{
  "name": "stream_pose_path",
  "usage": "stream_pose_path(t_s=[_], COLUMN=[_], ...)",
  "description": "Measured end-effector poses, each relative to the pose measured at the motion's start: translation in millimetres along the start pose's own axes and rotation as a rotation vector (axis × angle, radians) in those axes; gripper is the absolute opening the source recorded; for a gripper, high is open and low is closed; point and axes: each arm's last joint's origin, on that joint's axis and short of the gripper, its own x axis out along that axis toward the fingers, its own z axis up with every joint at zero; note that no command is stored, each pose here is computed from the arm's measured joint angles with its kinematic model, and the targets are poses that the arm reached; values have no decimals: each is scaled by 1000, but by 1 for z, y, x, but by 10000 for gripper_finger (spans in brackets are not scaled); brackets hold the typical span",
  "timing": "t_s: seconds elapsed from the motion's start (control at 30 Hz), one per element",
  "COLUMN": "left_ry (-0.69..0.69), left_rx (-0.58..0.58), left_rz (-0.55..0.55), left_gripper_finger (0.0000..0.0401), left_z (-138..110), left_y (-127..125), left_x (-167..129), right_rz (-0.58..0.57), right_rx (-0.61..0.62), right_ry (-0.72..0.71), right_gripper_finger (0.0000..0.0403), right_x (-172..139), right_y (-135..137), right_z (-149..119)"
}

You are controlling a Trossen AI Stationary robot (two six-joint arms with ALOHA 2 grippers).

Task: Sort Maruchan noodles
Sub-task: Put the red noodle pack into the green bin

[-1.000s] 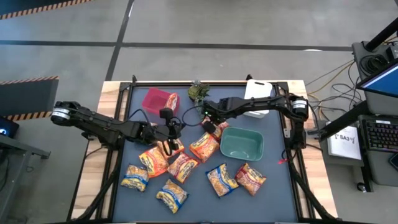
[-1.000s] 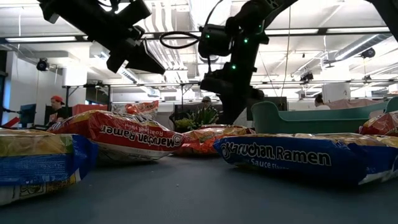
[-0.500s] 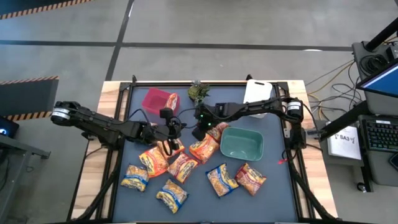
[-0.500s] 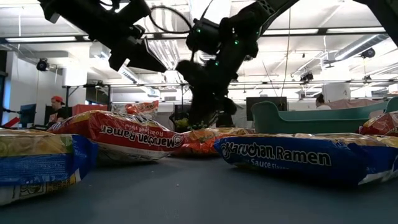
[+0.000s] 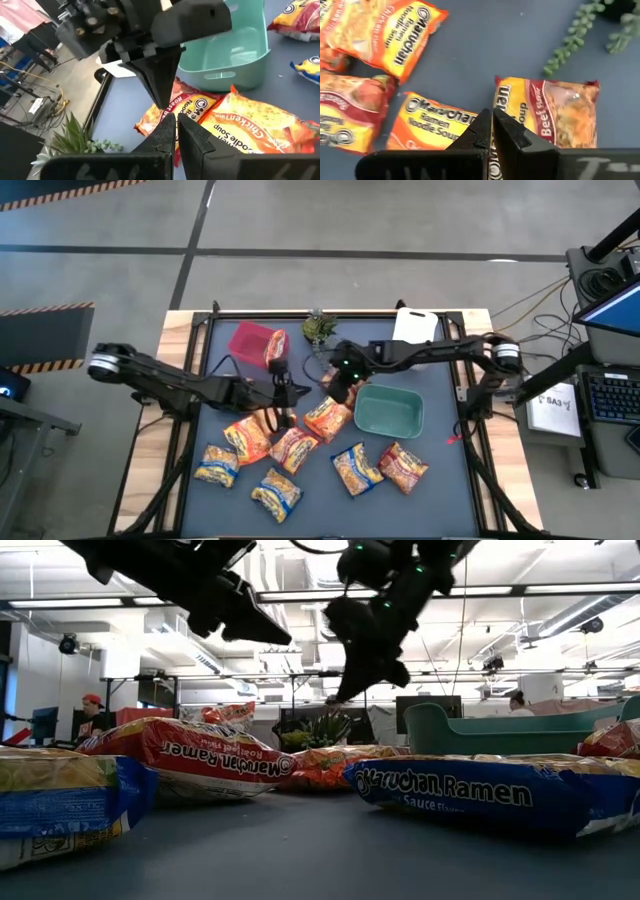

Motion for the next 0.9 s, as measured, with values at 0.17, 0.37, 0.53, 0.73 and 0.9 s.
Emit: stream_pose_path(t_s=[0.17,0.37,0.53,0.73,0.9], left_ry=[-15,-77,-121,-82,-40], left_rx=[-59,-171,-192,-179,-138], left_rz=[4,25,55,94,134], left_gripper_finger=[1,1,1,1,0], left_z=[0,1,-1,1,-4], left_y=[-3,-7,-11,-3,8], left_x=[5,18,37,60,70], right_rz=[41,26,23,-12,-30], right_rx=[11,34,9,-52,-68], right_ry=[-101,-249,-310,-315,-327], right_gripper_finger=[9,9,9,9,9], right_x=[-6,-5,4,3,-1], right_y=[-8,-22,-29,-40,-56], right_z=[-19,-33,-39,-39,-31])
